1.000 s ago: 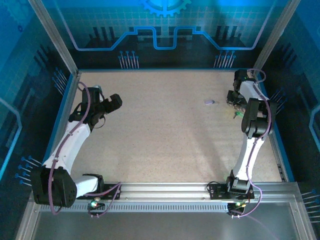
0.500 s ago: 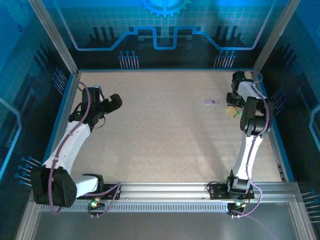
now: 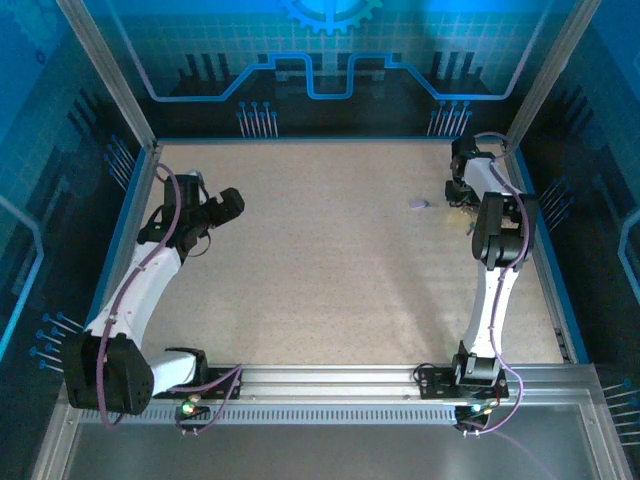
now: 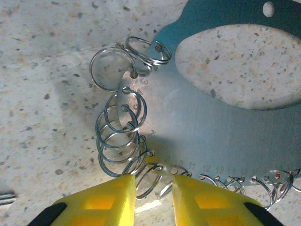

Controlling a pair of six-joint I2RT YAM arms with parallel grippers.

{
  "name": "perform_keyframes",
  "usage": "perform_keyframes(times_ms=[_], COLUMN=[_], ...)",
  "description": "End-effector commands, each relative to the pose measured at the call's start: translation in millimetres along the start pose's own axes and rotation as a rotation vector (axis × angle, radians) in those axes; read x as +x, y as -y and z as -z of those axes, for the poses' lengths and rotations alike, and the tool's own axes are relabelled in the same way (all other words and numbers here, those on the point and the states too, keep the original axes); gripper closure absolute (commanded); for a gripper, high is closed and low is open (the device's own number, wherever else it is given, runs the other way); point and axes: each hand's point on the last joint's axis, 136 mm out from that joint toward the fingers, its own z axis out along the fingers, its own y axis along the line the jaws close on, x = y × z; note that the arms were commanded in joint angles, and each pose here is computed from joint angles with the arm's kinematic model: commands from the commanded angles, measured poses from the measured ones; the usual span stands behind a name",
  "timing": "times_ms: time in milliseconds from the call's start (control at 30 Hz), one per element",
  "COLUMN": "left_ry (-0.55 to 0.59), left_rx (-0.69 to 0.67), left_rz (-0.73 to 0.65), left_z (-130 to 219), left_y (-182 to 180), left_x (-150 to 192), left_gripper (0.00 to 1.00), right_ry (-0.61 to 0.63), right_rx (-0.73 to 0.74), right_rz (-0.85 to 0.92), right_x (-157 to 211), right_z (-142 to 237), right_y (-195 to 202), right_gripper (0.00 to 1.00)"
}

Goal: Put the keys on the keyring

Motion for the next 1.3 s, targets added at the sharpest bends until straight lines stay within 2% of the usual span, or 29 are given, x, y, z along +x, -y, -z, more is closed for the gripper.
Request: perform_keyframes(times_ms=[0,200,400,600,1000,1267], left_ry=[0.003,-0.002,-0.001,0.008,0.000,0.004], left_rx=[0.015,0.014,0.027,0.028,0.024,0.027], left_rz=[0.000,-0.001,0.000,-0.003,0.000,-0.003], left_z=[5.6,5.1,5.4,6.7,5.7,6.8], left_y=[5.3,5.0,8.1,8.2,7.2,7.7], left_x=[-2.0,-1.2,-3.0,-4.2,-2.2,-2.8], left_gripper=[0.01,0.01,0.01,0.01,0.01,0.01], right_ry=[-0.031,-0.012,0.009,-0.071,-0.109,-0.177], right_rx=[0.041,-0.068,0.005,-0.007,-0.065,-0.068], right_rz=[0.008,-0.130,-0.301,-0.465,-0.535,-0.551], right_x=[4.7,1.0,-4.8,5.3,-2.1,9.8], right_z=[-2.6,17.5,32.6,17.1,7.3,-12.2], right_y=[6.9,8.8,37.2,47.1,36.6,25.4], right_gripper=[0.72,0.72,0.72,0.72,0.64,0.63])
